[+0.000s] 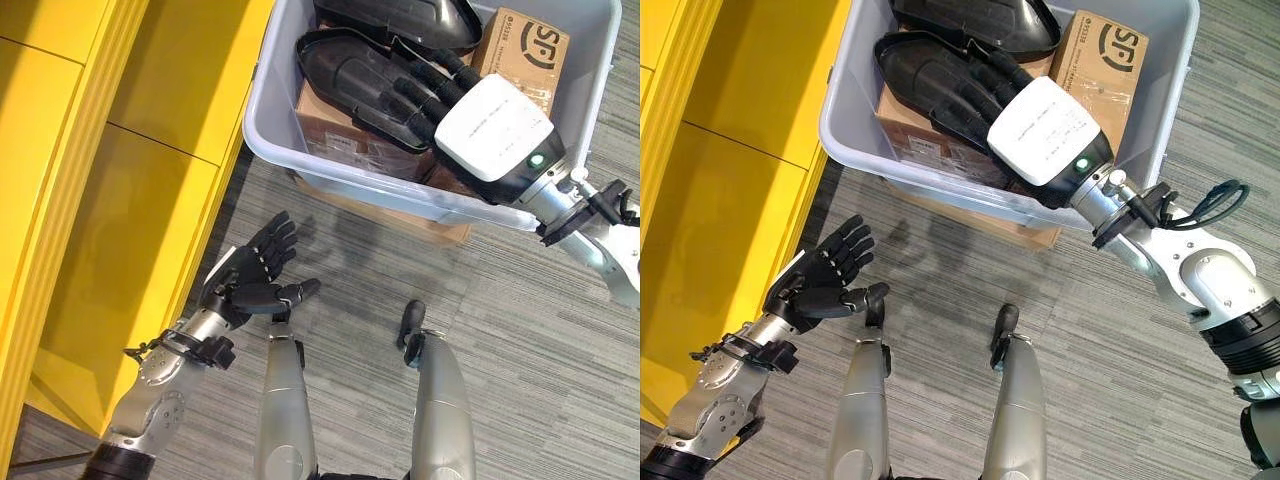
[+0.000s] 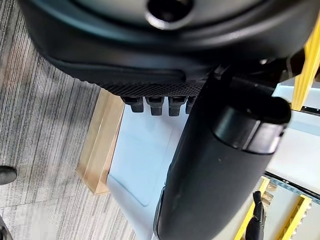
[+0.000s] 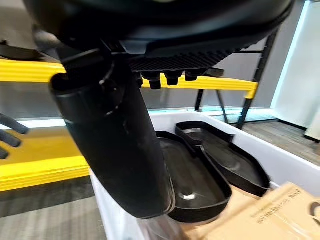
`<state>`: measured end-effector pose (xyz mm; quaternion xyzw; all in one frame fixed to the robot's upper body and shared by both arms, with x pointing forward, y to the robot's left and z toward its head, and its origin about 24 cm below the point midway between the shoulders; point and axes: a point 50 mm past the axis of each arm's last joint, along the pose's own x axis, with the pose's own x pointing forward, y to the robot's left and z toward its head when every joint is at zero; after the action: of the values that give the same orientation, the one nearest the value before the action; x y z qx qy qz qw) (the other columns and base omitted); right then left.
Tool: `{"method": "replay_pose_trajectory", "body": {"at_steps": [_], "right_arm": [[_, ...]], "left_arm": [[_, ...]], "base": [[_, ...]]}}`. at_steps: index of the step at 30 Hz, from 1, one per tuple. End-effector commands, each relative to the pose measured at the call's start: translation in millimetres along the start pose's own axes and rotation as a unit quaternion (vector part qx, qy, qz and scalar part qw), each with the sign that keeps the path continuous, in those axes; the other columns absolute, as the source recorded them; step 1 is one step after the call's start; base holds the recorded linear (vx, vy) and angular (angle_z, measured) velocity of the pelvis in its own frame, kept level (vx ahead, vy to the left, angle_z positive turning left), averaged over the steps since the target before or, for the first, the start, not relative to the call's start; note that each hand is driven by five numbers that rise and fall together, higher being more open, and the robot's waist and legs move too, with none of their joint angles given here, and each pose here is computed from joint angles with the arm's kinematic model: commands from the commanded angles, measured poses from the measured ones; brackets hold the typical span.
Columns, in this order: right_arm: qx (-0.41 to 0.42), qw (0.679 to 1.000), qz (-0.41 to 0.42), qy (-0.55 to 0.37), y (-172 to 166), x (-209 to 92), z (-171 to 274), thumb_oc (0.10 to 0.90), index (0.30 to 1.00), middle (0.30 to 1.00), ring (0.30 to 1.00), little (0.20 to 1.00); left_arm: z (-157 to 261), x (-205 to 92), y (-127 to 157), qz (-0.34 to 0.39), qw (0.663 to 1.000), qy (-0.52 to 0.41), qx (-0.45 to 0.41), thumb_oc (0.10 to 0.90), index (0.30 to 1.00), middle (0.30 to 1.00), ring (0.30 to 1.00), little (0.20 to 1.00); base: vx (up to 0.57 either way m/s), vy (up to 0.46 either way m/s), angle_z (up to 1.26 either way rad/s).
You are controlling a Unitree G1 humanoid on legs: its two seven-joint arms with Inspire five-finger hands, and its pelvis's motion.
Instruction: Move parts from the plastic box to the shelf.
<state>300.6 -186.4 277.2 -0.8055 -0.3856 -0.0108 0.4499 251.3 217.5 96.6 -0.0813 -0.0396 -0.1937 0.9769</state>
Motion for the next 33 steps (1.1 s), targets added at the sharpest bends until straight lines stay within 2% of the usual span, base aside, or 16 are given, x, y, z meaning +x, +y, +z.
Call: {"method": "replay_pose_trajectory", "body": {"at_steps": [1, 3, 10, 15, 17, 20, 25, 29, 33], "right_arm": [[-0.058, 0.985, -0.156, 0.043, -61, 20, -26, 0.900, 1.000, 1.000, 1.000, 1.000], [-0.055, 0.980, -0.177, 0.072, -61, 19, -36, 0.900, 1.000, 1.000, 1.000, 1.000], [-0.045, 0.976, -0.203, 0.062, -61, 29, -28, 0.900, 1.000, 1.000, 1.000, 1.000], [-0.041, 0.981, -0.173, 0.076, -61, 27, -32, 0.900, 1.000, 1.000, 1.000, 1.000], [-0.045, 0.983, -0.148, 0.096, -56, 20, -38, 0.900, 1.000, 1.000, 1.000, 1.000], [-0.056, 0.985, -0.145, 0.078, -48, 25, -38, 0.900, 1.000, 1.000, 1.000, 1.000], [-0.056, 0.984, -0.155, 0.069, -48, 30, -30, 0.900, 1.000, 1.000, 1.000, 1.000], [-0.025, 0.985, -0.161, 0.063, -34, 28, -21, 0.900, 1.000, 1.000, 1.000, 1.000], [-0.005, 0.984, -0.162, 0.068, -35, 27, -21, 0.900, 1.000, 1.000, 1.000, 1.000]], "left_arm": [[39, -1, -15, -0.051, 0.992, -0.099, 0.052, 0.900, 1.000, 1.000, 1.000, 1.000], [45, -2, -15, -0.050, 0.991, -0.107, 0.057, 0.900, 1.000, 1.000, 1.000, 1.000], [37, -14, -12, -0.015, 0.992, -0.117, 0.052, 0.900, 1.000, 1.000, 1.000, 1.000], [33, -13, -13, -0.030, 0.992, -0.113, 0.050, 0.900, 1.000, 1.000, 1.000, 1.000], [31, -6, -16, -0.057, 0.992, -0.104, 0.047, 0.900, 1.000, 1.000, 1.000, 1.000], [35, -1, -17, -0.059, 0.991, -0.119, 0.030, 0.900, 1.000, 1.000, 1.000, 1.000], [33, -1, -25, -0.074, 0.987, -0.139, 0.033, 0.900, 1.000, 1.000, 1.000, 1.000], [38, -7, -18, -0.064, 0.988, -0.138, 0.035, 0.900, 1.000, 1.000, 1.000, 1.000], [38, -3, -18, -0.076, 0.988, -0.128, 0.042, 0.900, 1.000, 1.000, 1.000, 1.000]], "base": [[-0.01, -0.059, 0.02], [-0.03, -0.069, 0.02], [0.04, -0.026, -0.25], [0.02, -0.170, -0.10], [0.02, -0.236, 1.00], [0.00, 0.105, 0.77], [0.12, 0.091, -0.63], [0.21, 0.098, -0.32], [0.18, 0.045, -0.10]]}}
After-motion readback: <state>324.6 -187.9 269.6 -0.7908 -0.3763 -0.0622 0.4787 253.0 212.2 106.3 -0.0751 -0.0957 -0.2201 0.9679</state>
